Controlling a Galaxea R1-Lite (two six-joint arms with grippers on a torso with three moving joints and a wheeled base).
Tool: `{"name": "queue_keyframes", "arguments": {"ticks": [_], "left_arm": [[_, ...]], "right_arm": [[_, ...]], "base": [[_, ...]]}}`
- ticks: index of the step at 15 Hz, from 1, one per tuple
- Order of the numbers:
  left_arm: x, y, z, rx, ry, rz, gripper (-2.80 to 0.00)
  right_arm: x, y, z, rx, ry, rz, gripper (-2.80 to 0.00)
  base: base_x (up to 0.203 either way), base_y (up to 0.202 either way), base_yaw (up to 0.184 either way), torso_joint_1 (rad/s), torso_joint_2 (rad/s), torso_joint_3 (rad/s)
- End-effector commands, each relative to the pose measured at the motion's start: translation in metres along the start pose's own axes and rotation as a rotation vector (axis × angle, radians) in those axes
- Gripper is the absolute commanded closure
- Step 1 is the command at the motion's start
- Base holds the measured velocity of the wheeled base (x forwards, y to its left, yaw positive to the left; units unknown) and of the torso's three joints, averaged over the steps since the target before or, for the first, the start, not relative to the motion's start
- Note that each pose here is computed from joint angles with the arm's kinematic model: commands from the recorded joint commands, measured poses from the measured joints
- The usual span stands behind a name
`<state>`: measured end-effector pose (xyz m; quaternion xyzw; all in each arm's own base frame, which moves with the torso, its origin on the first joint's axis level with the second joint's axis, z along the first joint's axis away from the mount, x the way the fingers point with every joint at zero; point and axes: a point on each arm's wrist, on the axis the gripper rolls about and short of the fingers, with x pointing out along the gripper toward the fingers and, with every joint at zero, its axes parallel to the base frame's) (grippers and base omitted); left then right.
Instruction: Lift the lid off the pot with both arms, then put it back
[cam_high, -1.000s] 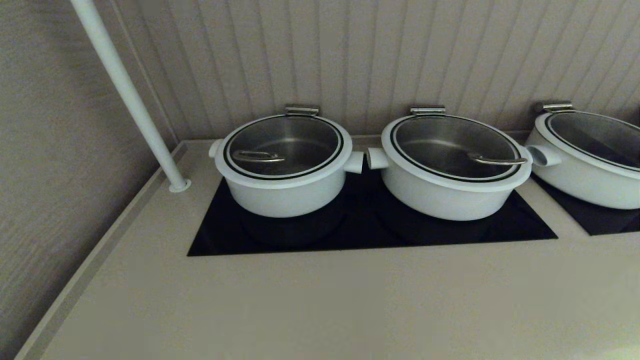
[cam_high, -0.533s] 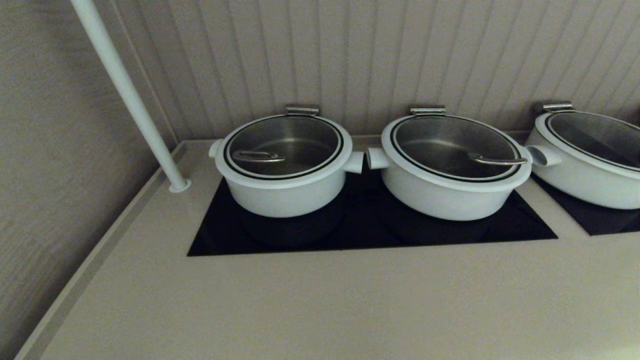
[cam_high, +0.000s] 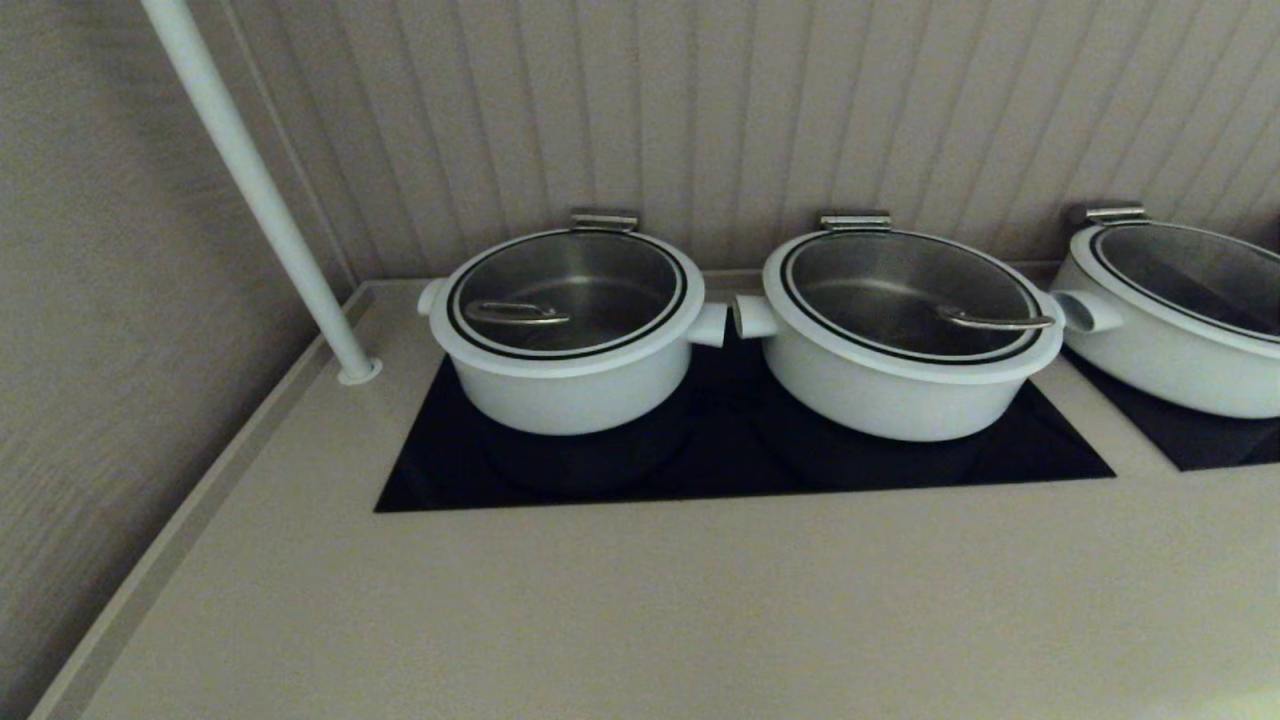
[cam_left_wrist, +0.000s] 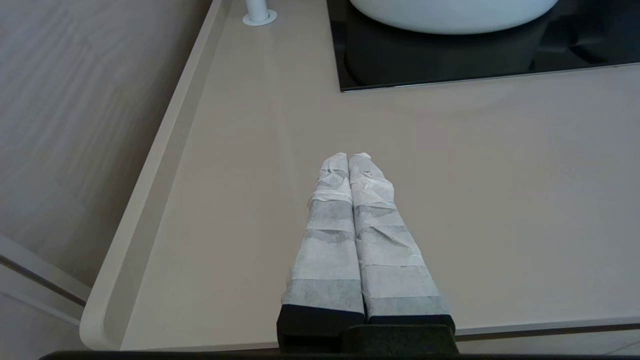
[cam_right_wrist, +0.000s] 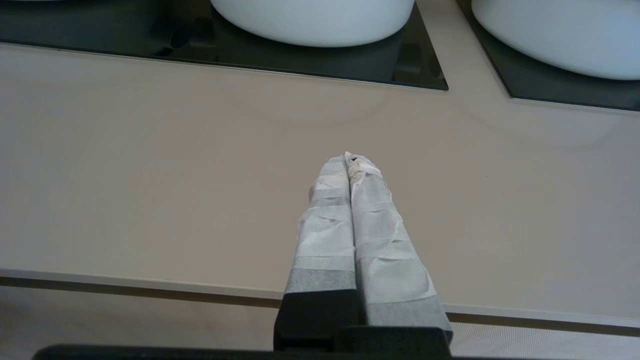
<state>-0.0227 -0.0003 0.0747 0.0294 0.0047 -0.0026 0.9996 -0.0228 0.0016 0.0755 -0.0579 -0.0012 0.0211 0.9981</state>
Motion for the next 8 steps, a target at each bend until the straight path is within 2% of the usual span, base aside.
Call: {"name": "queue_keyframes", "arguments": {"ticks": [1, 8], "left_arm": [[0.0000, 0.0000, 0.0000, -0.001, 0.000, 0.000, 0.00], [-0.0001, 0.0000, 0.0000, -0.004, -0.002, 0.000, 0.00]], "right_arm": [[0.0000, -0.0001, 0.0000, -0.005, 0.000, -0.002, 0.00], [0.0000, -0.0001, 0.0000, 0.004, 0.000, -0.002, 0.00]], "base": [[0.000, 0.000, 0.000, 0.000, 0.00, 0.000], [0.000, 0.000, 0.000, 0.000, 0.00, 0.000]]}}
